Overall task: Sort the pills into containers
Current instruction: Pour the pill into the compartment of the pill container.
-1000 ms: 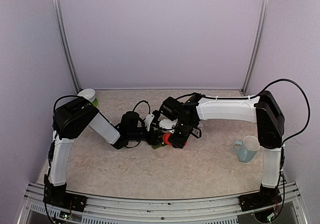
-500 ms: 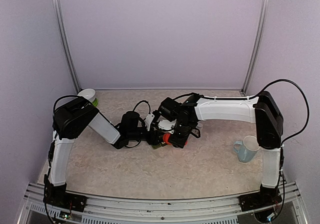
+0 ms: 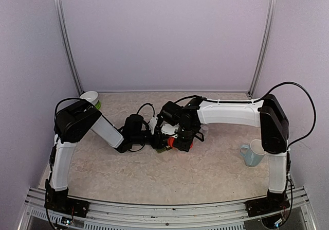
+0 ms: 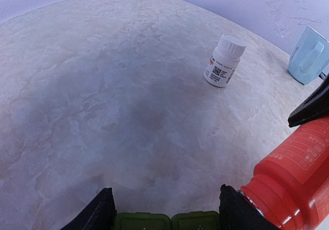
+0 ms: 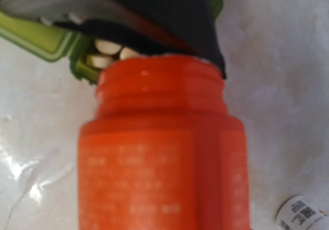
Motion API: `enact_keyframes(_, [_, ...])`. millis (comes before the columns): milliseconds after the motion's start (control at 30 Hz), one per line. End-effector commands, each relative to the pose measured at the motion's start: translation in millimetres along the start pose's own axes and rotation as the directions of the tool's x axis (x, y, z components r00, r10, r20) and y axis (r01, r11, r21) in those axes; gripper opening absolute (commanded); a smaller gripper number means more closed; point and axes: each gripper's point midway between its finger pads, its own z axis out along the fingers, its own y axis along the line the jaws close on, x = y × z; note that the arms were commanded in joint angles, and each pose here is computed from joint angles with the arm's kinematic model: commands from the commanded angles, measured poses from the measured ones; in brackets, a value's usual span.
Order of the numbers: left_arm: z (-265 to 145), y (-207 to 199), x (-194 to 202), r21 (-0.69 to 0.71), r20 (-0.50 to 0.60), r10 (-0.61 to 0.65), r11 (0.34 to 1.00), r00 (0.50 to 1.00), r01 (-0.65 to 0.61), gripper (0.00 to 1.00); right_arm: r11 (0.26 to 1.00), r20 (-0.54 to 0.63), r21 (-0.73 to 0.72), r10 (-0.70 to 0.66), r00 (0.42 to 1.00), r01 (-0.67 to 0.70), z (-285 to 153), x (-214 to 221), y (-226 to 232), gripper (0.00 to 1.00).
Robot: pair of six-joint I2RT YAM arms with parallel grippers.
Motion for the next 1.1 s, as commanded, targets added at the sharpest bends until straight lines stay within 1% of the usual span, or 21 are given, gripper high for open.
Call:
enact_keyframes(0, [-5.2,-21.0,107.6,0.011,-0.316,-0.154,0.986,0.936,0.166,0.65,0.999,-0.004,0.036,-0.029,1.0,0.029,10.4,-6.3,-0.4,0.39])
enact_keyframes(133, [-5.6,-21.3,108.7,0.012,-0.318,-0.154,0.986,0.936,0.166,0.65,0.999,0.034,0.03,-0.034,0.999,0.033,9.8,-11.7,1.4,0.39])
enact_keyframes(233, [-5.1,-21.1,108.1,0.012,-0.318,-0.152,0.986,0.936,0.165,0.65,0.999,0.091,0.026,-0.038,0.995,0.035,8.7,-18.2,3.4,0.39])
enact_keyframes(433, [-5.0,-20.5,108.8,0.009,-0.319,-0.155,0.986,0.935,0.166,0.65,0.999,0.148,-0.026,-0.016,0.989,0.02,9.0,-19.4,14.6,0.4])
enact_keyframes(733, [-5.3,-20.7,108.7,0.009,-0.319,-0.155,0.986,0.935,0.167,0.65,0.995,0.184,-0.099,0.013,0.983,0.005,3.8,-23.7,26.0,0.4])
enact_keyframes(933, [-5.2,-20.3,108.2,0.006,-0.318,-0.155,0.986,0.935,0.166,0.65,0.994,0.158,-0.107,0.034,0.987,-0.017,5.2,-21.1,26.9,0.4])
enact_keyframes(1067, [-5.3,-20.2,109.0,0.006,-0.319,-0.155,0.986,0.935,0.166,0.65,0.989,0.149,-0.132,0.082,0.985,-0.062,3.8,-22.6,24.8,0.4])
